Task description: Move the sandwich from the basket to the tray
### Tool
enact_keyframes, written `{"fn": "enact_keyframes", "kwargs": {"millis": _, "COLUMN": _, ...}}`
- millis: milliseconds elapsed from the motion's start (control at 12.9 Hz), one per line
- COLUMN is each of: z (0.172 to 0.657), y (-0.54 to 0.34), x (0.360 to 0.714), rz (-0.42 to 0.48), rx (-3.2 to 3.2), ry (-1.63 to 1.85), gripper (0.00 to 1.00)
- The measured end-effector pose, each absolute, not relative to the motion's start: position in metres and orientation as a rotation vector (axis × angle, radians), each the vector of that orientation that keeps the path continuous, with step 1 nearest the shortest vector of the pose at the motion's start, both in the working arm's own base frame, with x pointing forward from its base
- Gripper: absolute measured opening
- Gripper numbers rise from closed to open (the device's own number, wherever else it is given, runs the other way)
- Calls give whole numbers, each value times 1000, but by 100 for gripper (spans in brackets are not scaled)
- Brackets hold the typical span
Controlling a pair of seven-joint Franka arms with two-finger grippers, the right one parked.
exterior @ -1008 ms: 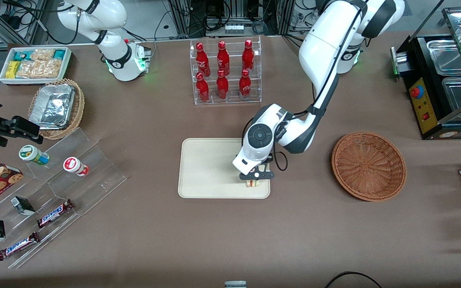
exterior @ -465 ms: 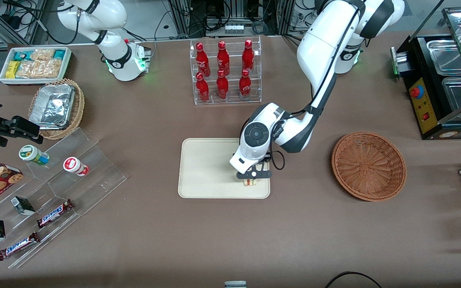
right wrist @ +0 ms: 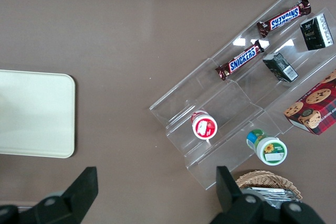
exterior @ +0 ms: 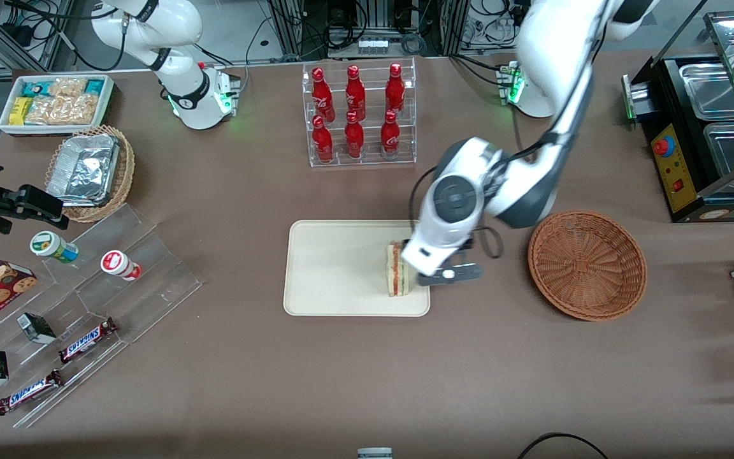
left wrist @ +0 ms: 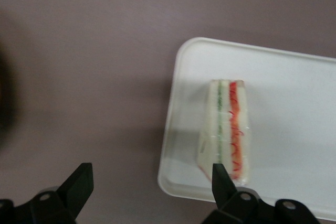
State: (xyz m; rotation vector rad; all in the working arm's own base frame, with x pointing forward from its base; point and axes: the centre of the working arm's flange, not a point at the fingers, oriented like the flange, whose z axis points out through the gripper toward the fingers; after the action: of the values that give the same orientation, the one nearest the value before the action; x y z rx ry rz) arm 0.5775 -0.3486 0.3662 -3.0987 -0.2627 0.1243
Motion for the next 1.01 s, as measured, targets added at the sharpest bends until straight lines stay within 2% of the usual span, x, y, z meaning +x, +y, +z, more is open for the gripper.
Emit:
{"fn": "enact_keyframes", "kwargs": {"millis": 310, "z": 399, "y": -244, "x": 597, "rz": 50, "rx": -3031, "ry": -319, "gripper": 100}}
{"fn": "enact_keyframes", "kwargs": {"millis": 543, "z": 426, "y": -193, "x": 603, "rz": 48, "rx": -3021, "ry": -307, "gripper": 100}}
{"fn": "enact_keyframes", "kwargs": {"millis": 698, "z": 462, "y": -164, "x": 592, "rz": 88, "rx": -3015, "ry": -245, "gripper": 100}}
{"fn": "enact_keyframes", "kwargs": {"millis": 1008, "z": 532, "y": -136, "x": 562, "rz": 99, "rx": -3051, "ry": -124, "gripper": 100}}
